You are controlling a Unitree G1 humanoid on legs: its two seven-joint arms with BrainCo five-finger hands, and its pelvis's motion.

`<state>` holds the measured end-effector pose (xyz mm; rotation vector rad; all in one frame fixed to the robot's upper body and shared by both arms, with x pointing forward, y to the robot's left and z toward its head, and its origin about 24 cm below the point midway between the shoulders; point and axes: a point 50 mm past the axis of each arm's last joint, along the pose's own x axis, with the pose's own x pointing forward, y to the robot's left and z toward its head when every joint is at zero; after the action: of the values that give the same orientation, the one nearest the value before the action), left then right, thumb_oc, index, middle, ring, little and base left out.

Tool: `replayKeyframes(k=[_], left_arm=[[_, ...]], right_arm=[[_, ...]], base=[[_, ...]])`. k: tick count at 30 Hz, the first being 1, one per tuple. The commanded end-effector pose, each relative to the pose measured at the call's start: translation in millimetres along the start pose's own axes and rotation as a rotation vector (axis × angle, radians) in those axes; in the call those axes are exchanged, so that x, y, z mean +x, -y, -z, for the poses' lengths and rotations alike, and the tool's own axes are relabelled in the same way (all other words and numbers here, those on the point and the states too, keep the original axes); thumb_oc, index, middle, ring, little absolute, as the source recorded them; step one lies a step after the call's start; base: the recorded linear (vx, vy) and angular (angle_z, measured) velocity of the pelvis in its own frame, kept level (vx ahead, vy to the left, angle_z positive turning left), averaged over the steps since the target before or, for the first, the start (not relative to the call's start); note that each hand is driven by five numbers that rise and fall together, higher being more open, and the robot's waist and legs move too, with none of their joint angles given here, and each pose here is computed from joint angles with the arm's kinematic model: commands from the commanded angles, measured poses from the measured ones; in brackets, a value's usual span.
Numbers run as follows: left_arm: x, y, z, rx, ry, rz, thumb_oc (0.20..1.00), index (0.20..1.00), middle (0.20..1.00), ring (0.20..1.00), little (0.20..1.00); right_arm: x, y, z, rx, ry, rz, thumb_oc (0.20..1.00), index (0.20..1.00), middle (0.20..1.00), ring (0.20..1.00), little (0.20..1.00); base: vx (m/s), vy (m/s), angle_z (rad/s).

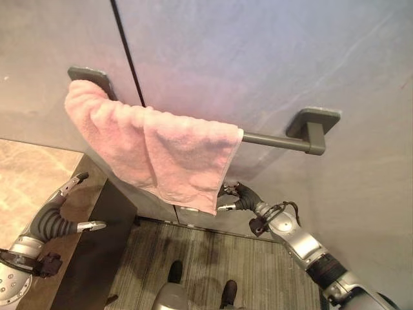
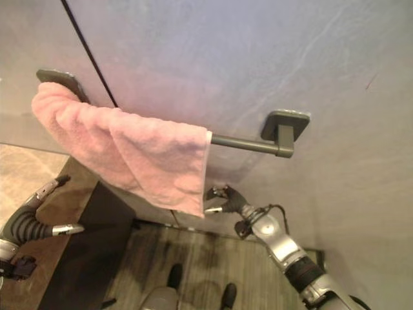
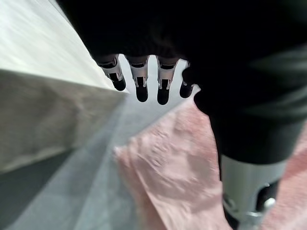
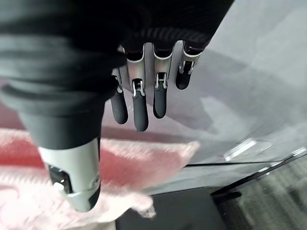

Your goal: Put brush and paste in cup on sink, flatten towel.

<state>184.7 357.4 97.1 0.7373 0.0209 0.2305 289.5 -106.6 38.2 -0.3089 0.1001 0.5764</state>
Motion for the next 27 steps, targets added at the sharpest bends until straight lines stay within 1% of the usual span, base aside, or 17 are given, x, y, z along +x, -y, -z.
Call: replayKeyframes(k=[1, 2, 3, 4, 5, 6, 8, 9, 14, 15, 16, 17, 18, 23, 27], left_arm=[[11, 6, -23, 0.188, 0.07, 0.026, 1.0, 1.0, 1.0, 1.0, 1.0], [10, 5, -23, 0.189, 0.07, 0.024, 1.0, 1.0, 1.0, 1.0, 1.0], [12, 1, -30, 0.181, 0.109, -0.037, 1.0, 1.0, 1.0, 1.0, 1.0], [11, 0, -33, 0.165, 0.127, -0.059, 1.0, 1.0, 1.0, 1.0, 1.0], [11, -1, -33, 0.166, 0.126, -0.061, 1.0, 1.0, 1.0, 1.0, 1.0], [12, -7, -41, 0.171, 0.163, -0.113, 1.0, 1.0, 1.0, 1.0, 1.0], [12, -9, -43, 0.167, 0.173, -0.132, 1.0, 1.0, 1.0, 1.0, 1.0], [14, -11, -49, 0.156, 0.198, -0.16, 1.0, 1.0, 1.0, 1.0, 1.0], [14, -4, -54, 0.123, 0.228, -0.149, 1.0, 1.0, 1.0, 1.0, 1.0], [15, 0, -57, 0.122, 0.24, -0.136, 1.0, 1.0, 1.0, 1.0, 1.0], [15, 1, -59, 0.123, 0.252, -0.13, 1.0, 1.0, 1.0, 1.0, 1.0], [15, 1, -59, 0.123, 0.252, -0.13, 1.0, 1.0, 1.0, 1.0, 1.0], [17, 4, -61, 0.123, 0.262, -0.122, 1.0, 1.0, 1.0, 1.0, 1.0], [20, 6, -68, 0.139, 0.295, -0.114, 1.0, 1.0, 1.0, 1.0, 1.0], [24, 16, -73, 0.107, 0.322, -0.087, 1.0, 1.0, 1.0, 1.0, 1.0]], right_arm=[[34, -5, -100, 0.004, 0.409, 0.033, 1.0, 1.0, 1.0, 1.0, 1.0], [34, -6, -101, 0.005, 0.411, 0.031, 0.937, 0.937, 0.937, 0.937, 0.937], [42, -8, -103, 0.006, 0.402, 0.044, 0.903, 0.903, 0.903, 0.903, 0.903], [45, -9, -105, 0.003, 0.401, 0.055, 0.893, 0.893, 0.893, 0.893, 0.893], [45, -9, -106, 0.003, 0.403, 0.053, 0.856, 0.856, 0.856, 0.856, 0.856], [49, -11, -105, 0.01, 0.388, 0.061, 0.793, 0.793, 0.793, 0.793, 0.793], [51, -12, -106, 0.007, 0.386, 0.059, 0.765, 0.765, 0.765, 0.765, 0.765], [53, -16, -106, 0.015, 0.378, 0.049, 0.595, 0.595, 0.595, 0.595, 0.595], [52, -18, -105, 0.021, 0.379, 0.04, 0.561, 0.561, 0.561, 0.561, 0.561], [51, -19, -105, 0.019, 0.379, 0.037, 0.526, 0.526, 0.526, 0.526, 0.526], [51, -19, -106, 0.017, 0.381, 0.033, 0.407, 0.407, 0.407, 0.407, 0.407], [51, -19, -106, 0.017, 0.381, 0.033, 0.385, 0.385, 0.385, 0.385, 0.385], [51, -21, -108, 0.022, 0.388, 0.024, 0.2, 0.2, 0.2, 0.2, 0.2], [50, -22, -108, 0.042, 0.393, 0.019, 0.2, 0.2, 0.2, 0.2, 0.2], [47, -24, -105, 0.064, 0.397, 0.012, 0.2, 0.2, 0.2, 0.2, 0.2]], base=[[0.01, -0.004, -0.11], [0.0, -0.016, -0.25], [-0.01, -0.014, -0.29], [-0.02, -0.014, -0.25], [-0.02, -0.009, -0.04], [0.0, 0.0, 0.0], [-0.01, 0.002, 0.02], [-0.02, 0.005, 0.04], [0.0, 0.003, 0.01], [0.0, 0.0, 0.0], [0.0, 0.0, 0.0], [0.0, 0.0, 0.0], [0.0, 0.0, 0.0], [0.0, 0.0, 0.0], [0.0, 0.0, 0.0]])
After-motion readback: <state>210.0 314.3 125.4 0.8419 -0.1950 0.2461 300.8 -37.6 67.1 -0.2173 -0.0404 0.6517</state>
